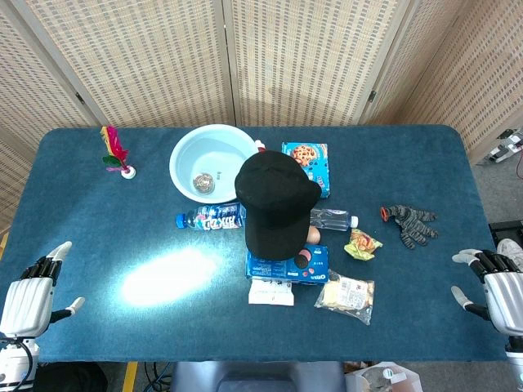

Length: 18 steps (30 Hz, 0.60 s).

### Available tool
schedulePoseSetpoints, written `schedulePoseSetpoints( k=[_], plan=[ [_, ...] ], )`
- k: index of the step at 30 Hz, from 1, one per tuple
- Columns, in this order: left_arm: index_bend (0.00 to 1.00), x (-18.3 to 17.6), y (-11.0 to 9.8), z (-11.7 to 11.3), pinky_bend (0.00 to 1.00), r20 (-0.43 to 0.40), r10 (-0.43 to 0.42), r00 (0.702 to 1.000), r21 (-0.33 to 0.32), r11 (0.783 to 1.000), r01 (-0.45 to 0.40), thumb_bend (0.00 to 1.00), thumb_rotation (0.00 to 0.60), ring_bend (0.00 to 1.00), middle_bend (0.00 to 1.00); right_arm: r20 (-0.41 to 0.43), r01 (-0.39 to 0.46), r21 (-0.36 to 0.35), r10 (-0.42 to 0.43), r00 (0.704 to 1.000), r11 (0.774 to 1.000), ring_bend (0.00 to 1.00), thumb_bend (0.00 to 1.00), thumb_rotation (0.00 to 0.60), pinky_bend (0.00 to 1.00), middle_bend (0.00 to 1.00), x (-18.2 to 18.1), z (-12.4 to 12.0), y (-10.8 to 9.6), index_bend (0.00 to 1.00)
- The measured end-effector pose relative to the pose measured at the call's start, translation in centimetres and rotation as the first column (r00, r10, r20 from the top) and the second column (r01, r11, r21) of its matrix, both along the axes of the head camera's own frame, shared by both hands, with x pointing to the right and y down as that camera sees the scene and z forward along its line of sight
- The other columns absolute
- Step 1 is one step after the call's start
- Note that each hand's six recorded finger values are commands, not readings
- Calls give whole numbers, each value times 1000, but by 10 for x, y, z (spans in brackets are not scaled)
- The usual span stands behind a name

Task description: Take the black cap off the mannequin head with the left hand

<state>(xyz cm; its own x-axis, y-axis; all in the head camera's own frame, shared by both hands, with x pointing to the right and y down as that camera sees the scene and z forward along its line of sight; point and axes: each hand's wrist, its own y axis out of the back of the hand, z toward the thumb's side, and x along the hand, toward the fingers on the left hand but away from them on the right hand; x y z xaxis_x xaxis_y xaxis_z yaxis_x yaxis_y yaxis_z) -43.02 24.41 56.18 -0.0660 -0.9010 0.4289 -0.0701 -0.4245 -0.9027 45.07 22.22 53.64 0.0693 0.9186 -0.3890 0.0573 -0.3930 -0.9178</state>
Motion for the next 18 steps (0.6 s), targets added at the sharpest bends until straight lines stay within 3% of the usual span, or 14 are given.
schedulePoseSetpoints(
  k=[18],
  plan=[
    [79, 5, -3, 0, 278, -30, 27, 999, 14, 1000, -26, 113, 600, 192, 148, -3, 4, 27, -4, 1000, 1000, 247, 261, 600, 305, 314, 1, -6, -5, 366]
  ],
)
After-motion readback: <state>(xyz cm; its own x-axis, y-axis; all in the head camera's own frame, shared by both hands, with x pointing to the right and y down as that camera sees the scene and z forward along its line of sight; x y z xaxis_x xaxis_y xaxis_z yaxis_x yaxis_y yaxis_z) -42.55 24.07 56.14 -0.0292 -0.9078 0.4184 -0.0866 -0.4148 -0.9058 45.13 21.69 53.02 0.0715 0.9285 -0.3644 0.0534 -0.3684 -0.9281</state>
